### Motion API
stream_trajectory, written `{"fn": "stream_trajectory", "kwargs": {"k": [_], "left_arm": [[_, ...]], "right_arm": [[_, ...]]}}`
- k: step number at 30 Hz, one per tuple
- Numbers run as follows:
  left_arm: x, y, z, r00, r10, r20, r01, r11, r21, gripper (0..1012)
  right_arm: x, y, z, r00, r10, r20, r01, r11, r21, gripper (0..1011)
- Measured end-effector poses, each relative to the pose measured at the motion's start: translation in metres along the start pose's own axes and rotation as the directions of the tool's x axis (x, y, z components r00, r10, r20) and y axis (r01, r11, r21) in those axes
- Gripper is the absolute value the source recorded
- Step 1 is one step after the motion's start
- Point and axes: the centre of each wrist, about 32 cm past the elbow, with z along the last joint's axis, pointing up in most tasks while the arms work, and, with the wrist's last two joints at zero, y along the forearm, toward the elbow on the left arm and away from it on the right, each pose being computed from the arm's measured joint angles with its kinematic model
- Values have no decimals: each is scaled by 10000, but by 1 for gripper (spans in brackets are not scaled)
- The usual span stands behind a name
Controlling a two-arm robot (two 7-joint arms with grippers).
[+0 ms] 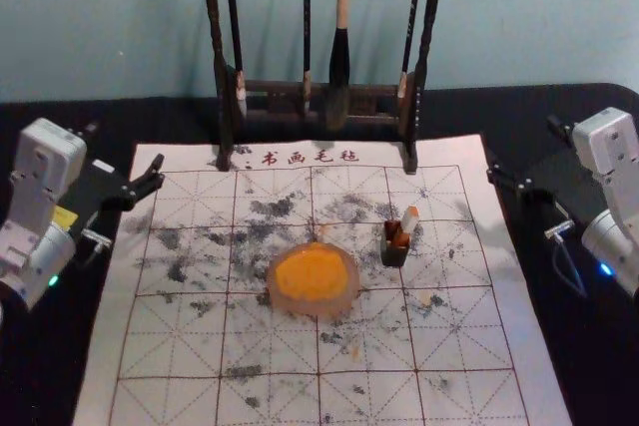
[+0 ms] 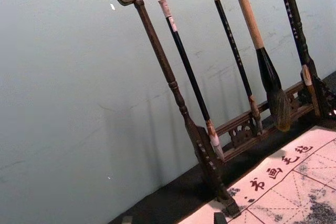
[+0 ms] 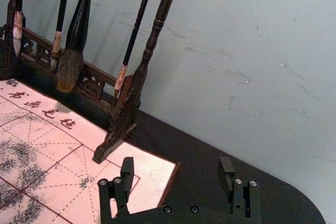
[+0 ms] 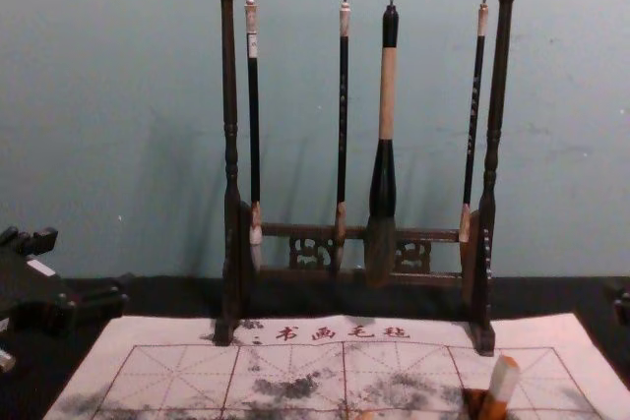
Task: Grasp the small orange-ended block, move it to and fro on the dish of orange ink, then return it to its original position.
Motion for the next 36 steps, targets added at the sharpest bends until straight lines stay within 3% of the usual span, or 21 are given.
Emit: {"fn": "stream_trajectory", "kwargs": {"k": [36], "left_arm": [[0,0,0,10000,0,0,0,10000,1,1001]], "right_arm": [[-2,-2,1,10000,7,-35,-7,10000,-19,1000]]}}
